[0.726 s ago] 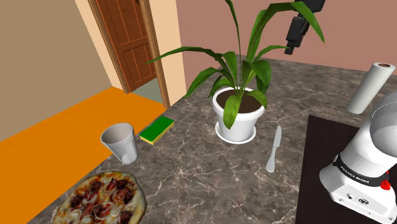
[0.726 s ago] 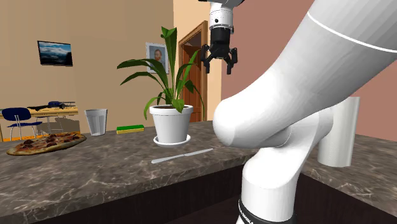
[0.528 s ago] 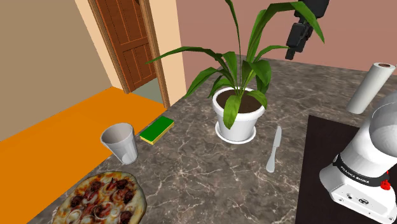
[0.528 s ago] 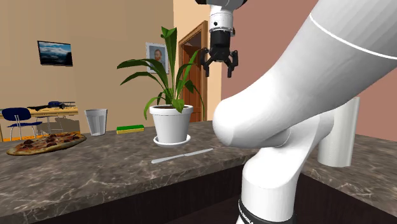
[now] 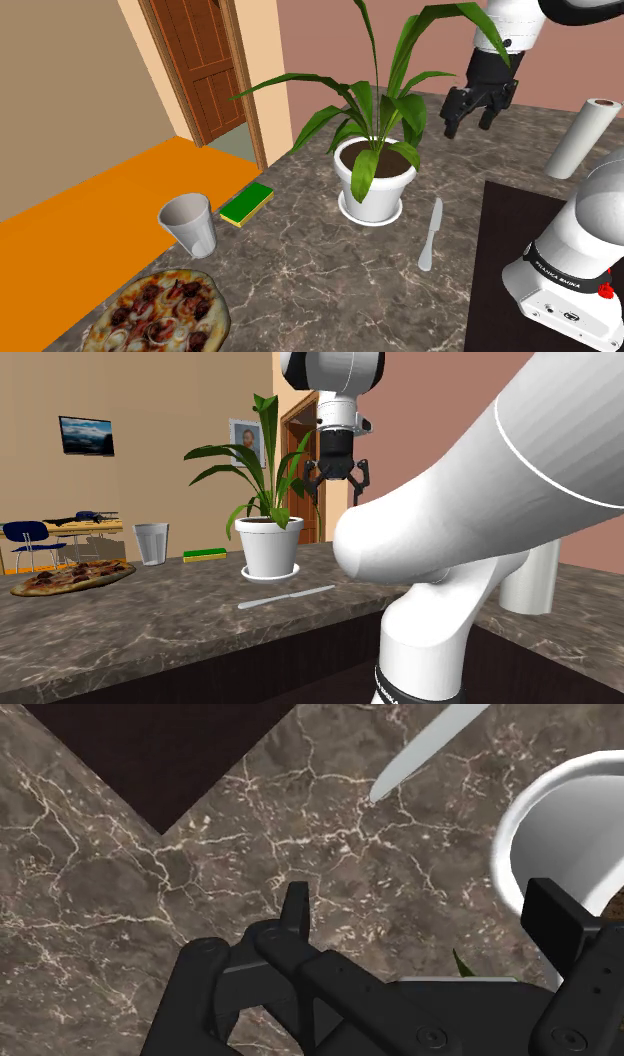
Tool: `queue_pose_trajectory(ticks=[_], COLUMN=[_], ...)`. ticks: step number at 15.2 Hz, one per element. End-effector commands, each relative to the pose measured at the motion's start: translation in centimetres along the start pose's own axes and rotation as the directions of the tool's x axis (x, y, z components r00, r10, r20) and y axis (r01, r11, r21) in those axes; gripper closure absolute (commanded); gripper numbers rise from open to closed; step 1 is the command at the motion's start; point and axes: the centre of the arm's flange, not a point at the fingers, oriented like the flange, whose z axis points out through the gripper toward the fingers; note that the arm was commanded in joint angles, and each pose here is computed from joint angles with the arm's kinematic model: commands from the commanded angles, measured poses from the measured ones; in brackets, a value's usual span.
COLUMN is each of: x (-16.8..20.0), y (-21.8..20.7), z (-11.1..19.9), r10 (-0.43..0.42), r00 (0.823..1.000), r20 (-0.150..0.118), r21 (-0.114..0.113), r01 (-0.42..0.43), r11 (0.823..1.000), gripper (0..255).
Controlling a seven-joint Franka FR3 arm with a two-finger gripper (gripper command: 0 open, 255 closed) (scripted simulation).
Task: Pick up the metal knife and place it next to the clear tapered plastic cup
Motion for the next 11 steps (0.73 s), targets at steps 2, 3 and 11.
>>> queue_pose_trajectory(ticks=[2, 3, 11], x=[-1.8, -2.4, -6.0], y=[-1.3, -1.8, -6.8], z=[3.6, 4.7, 13.2], r10=[0.194, 0.254, 0.68], r00=[0.981, 0.967, 0.733], r20=[0.004, 0.005, 0.009], r21=[-0.007, -0.009, -0.028], r01=[-0.194, -0.254, -0.68], r11=[0.981, 0.967, 0.733], gripper=[0, 0, 0])
